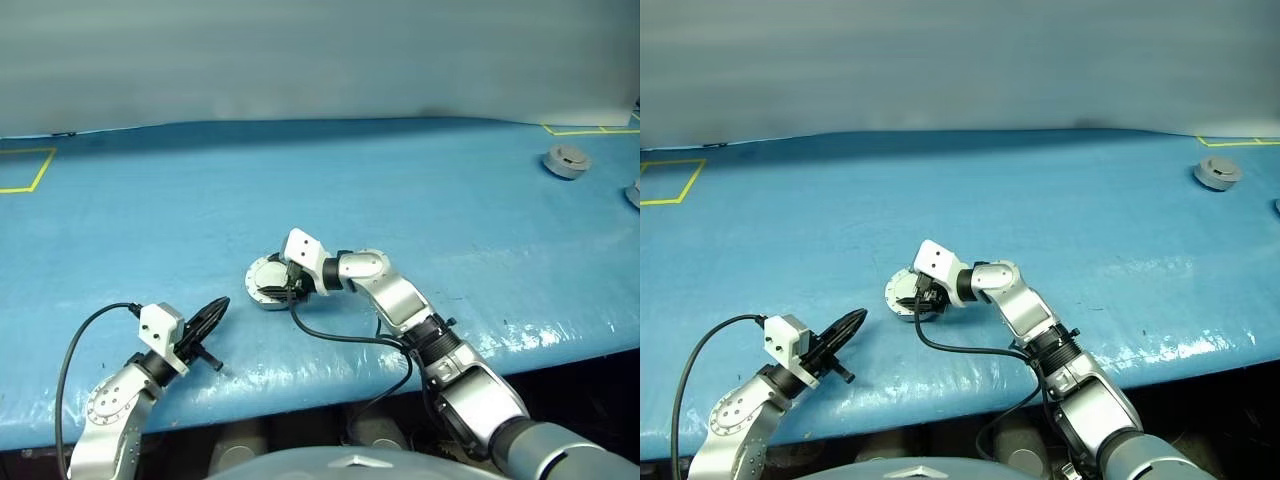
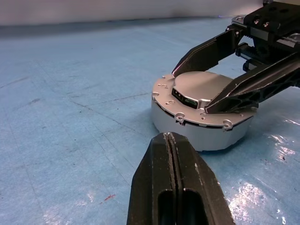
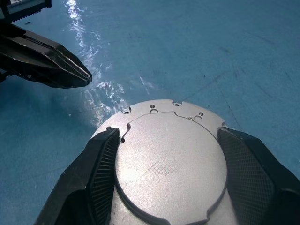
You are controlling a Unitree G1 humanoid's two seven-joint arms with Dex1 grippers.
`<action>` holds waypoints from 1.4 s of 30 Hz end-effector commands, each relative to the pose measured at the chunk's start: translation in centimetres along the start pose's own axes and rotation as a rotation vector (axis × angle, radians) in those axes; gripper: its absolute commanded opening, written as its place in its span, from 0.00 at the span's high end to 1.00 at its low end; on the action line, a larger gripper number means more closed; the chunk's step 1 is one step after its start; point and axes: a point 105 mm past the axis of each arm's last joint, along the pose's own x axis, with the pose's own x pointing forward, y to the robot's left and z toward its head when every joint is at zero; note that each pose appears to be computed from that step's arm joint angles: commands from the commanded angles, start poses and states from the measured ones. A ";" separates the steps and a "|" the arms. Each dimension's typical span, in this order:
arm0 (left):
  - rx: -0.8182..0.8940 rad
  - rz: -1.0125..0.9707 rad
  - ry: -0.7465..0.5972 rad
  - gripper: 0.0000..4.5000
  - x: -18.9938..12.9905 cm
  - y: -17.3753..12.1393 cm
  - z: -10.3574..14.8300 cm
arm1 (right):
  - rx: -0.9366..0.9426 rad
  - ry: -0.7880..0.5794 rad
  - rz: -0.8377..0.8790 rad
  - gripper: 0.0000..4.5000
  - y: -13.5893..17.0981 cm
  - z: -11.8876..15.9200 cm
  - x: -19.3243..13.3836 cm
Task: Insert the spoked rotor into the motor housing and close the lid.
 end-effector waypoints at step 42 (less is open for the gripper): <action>0.021 -0.045 -0.036 1.00 1.1 -1.0 0.8 | -0.096 0.051 0.062 0.33 1.0 -2.9 0.0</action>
